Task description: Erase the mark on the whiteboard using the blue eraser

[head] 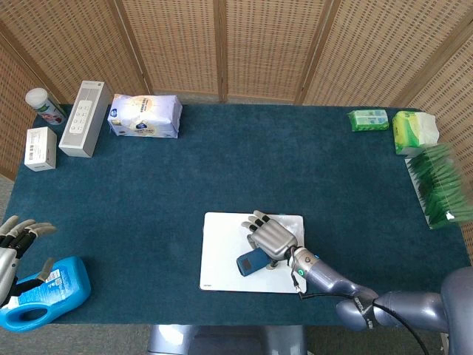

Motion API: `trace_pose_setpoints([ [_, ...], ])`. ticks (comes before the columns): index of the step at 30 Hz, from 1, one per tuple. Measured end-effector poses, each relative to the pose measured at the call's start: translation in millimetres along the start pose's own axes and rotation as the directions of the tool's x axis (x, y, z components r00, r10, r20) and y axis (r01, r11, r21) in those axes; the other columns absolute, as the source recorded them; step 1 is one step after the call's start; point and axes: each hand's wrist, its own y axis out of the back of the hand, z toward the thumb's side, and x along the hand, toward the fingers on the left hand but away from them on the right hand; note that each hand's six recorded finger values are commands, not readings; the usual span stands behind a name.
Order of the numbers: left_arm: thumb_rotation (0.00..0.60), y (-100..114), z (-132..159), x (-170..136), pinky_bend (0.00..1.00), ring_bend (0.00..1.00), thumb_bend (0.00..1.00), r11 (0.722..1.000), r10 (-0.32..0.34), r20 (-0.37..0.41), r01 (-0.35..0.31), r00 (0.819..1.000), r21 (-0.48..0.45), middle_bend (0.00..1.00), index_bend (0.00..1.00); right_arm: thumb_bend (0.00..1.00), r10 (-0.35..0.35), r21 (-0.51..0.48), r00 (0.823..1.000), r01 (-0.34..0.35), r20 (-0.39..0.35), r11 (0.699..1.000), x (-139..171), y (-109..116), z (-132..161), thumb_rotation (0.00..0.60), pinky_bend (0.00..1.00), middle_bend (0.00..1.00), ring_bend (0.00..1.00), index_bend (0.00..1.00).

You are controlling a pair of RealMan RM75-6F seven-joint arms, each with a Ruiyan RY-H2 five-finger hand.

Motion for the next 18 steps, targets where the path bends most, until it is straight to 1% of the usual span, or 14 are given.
trace_pose_setpoints([
  [7, 0.600, -1.3, 0.7, -0.1, 0.00, 0.17, 0.49, 1.000, -0.007, 0.003, 0.007, 1.000, -0.003, 0.26, 0.25, 0.00, 0.003, -0.002, 0.999, -0.003, 0.043, 1.000, 15.8, 0.8, -16.3, 0.600, 0.00, 0.13, 0.00, 0.71],
  [11, 0.600, -1.7, 0.9, 0.1, 0.00, 0.17, 0.49, 1.000, -0.007, 0.007, 0.007, 1.000, -0.005, 0.26, 0.25, 0.00, -0.017, -0.004, 0.997, 0.018, 0.074, 1.000, 28.5, 10.1, -28.1, 0.600, 0.00, 0.13, 0.00, 0.71],
  [15, 0.600, -0.9, 0.8, 0.0, 0.00, 0.17, 0.49, 1.000, -0.004, 0.009, 0.004, 1.000, -0.006, 0.26, 0.25, 0.00, -0.061, -0.020, 0.996, 0.062, 0.065, 0.998, 26.6, 24.9, -24.8, 0.600, 0.00, 0.13, 0.00, 0.71],
  [18, 0.600, 0.6, -0.6, -1.3, 0.00, 0.17, 0.50, 1.000, -0.001, 0.004, 0.001, 1.000, -0.003, 0.26, 0.25, 0.00, -0.070, -0.030, 0.996, 0.072, 0.053, 0.997, 20.0, 27.4, -21.1, 0.600, 0.00, 0.13, 0.00, 0.71],
])
